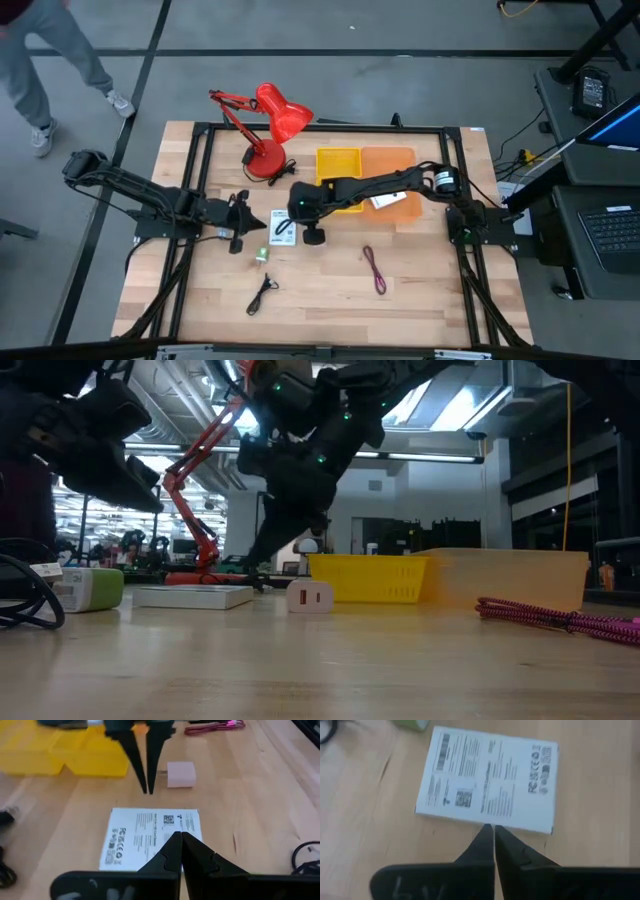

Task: Pick and place items into bin
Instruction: Put the white card reader box into the orange bin

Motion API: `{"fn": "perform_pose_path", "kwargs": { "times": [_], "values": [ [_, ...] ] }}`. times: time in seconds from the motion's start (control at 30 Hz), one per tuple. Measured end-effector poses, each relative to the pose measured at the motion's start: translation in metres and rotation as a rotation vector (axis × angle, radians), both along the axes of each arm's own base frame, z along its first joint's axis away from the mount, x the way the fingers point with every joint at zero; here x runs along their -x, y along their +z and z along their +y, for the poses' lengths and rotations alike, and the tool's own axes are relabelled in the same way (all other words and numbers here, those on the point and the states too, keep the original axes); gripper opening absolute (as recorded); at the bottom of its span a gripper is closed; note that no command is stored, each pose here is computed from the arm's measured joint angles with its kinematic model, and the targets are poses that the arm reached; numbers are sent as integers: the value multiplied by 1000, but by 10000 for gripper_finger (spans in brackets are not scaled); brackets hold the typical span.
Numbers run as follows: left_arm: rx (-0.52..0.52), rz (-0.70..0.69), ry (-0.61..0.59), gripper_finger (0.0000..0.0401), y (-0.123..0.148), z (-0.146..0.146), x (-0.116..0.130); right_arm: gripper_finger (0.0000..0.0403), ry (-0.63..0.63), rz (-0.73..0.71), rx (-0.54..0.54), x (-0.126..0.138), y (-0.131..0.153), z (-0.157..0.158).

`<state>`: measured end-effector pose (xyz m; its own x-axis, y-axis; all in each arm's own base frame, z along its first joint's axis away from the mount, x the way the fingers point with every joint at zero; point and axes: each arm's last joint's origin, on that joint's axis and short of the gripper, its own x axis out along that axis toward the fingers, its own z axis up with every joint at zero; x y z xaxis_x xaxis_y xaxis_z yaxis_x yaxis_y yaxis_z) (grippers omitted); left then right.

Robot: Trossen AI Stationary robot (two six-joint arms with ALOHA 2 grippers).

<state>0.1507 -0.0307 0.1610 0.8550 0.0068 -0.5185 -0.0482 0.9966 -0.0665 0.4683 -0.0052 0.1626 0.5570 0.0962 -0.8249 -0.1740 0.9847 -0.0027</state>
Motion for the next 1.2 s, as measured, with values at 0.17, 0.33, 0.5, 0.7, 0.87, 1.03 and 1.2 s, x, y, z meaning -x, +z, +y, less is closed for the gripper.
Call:
{"fn": "perform_pose_path", "kwargs": {
  "times": [0.17, 0.33, 0.5, 0.7, 0.87, 1.03, 1.2],
  "values": [
    [54, 6, 36, 4, -1, 0, 0, 0, -1, -29, 5, -2, 2, 0],
    [76, 0, 51, 6, 0, 0, -1, 0, -3, -29, 7, -7, -14, 0],
    [90, 7, 61, 18, -1, 0, 0, 0, -6, -32, 7, -9, -18, -1],
    [62, 3, 76, 31, -1, 1, 0, 0, -23, -26, -5, -8, -18, -1],
    [57, 2, 80, 36, -1, 1, 0, 0, -23, -21, -5, -9, -20, -1],
    [57, 2, 81, 36, -1, 1, 0, 0, -23, -13, -6, -10, -26, -1],
    [56, 2, 83, 36, -1, 1, 0, 0, -24, 1, -6, -10, -30, -1]
  ]
}}
